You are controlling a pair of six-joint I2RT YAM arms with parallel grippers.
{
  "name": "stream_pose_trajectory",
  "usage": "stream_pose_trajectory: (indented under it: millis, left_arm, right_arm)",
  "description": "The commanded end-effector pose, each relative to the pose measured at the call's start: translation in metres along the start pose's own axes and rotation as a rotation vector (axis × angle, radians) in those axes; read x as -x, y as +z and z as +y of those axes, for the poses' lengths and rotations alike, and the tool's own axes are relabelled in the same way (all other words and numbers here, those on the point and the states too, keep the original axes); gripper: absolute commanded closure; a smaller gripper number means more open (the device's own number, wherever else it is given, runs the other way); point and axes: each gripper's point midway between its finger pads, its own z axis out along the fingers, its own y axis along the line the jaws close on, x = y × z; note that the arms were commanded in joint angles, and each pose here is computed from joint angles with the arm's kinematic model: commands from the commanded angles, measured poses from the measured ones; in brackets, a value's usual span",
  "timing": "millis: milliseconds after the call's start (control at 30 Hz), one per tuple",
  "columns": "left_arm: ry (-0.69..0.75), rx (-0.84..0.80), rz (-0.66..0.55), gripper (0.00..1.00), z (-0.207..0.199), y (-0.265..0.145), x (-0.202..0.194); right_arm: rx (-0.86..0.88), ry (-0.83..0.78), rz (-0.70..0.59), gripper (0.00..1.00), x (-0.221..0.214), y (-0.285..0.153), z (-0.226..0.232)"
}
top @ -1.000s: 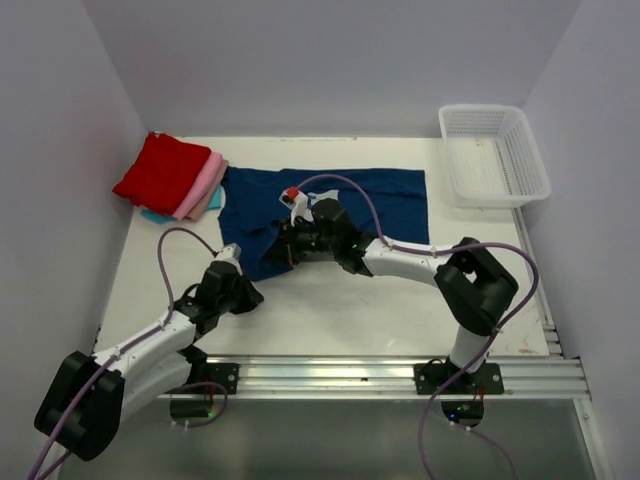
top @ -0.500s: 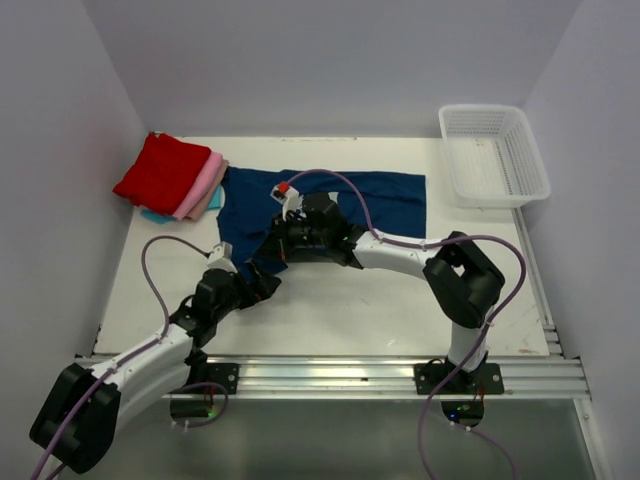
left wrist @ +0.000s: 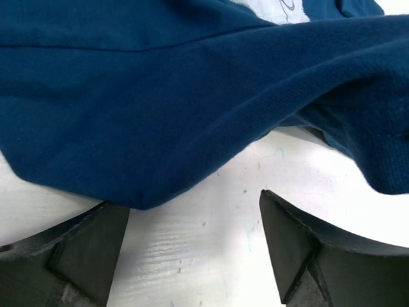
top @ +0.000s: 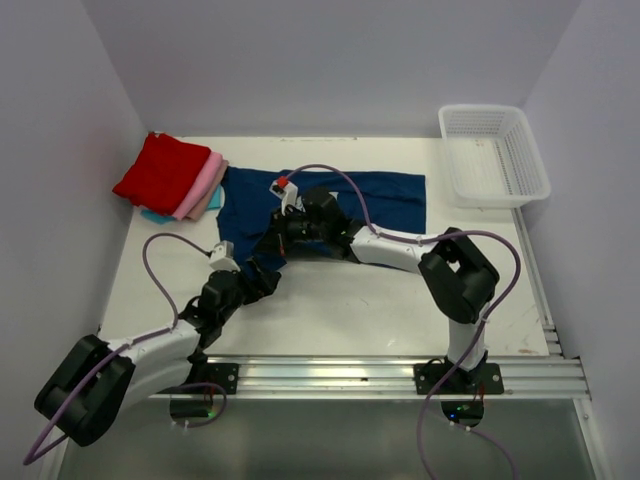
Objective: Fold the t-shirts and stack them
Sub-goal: Fold the flattened tshirt in 1/3 of the way
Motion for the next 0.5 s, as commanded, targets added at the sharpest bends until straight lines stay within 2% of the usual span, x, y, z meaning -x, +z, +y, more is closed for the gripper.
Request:
stream_pose_trajectory:
  millis: [0, 433, 467]
  left_arm:
    - [0.025, 0.067, -0.061, 0.15, 0.022, 0.001, -0.002]
    - [0.045, 0.093, -0.219, 0.43, 0.024, 0.001, 0.025]
    - [0.049, 0.114, -0.216, 0.44, 0.034, -0.002, 0.02]
  right_arm:
    - [0.06, -0.039, -0.031, 1.0, 0.02, 0.001, 0.018]
    - [0.079, -0.029, -0.03, 1.0, 0.013, -0.004, 0.02]
    - [0.082, -0.03, -0.032, 1.0, 0.014, -0.004, 0.021]
